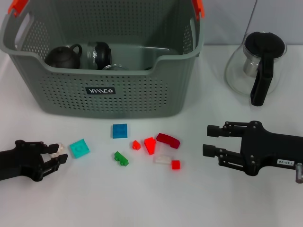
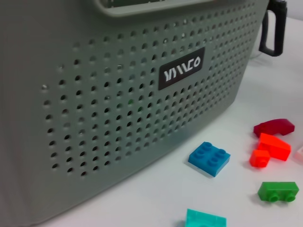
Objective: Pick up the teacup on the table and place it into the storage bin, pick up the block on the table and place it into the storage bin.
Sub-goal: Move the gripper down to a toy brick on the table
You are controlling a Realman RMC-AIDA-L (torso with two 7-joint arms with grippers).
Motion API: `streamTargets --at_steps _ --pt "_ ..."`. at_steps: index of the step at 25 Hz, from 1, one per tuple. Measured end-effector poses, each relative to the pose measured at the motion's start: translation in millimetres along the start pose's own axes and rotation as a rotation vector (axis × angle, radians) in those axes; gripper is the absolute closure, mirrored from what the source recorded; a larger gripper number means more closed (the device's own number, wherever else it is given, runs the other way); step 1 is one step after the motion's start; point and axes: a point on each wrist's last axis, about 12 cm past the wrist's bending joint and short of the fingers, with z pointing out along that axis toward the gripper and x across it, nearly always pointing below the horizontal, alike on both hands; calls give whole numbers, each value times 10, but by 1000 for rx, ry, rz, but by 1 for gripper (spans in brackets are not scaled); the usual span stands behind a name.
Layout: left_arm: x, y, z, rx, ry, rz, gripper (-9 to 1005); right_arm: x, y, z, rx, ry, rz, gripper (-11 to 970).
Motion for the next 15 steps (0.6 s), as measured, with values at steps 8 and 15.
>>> streamTargets --at_steps 8,15 --pt "9 27 32 -24 8 -4 633 10 4 -8 3 1 3 435" --pt "12 58 35 -49 14 -8 632 10 1 -10 4 3 2 435"
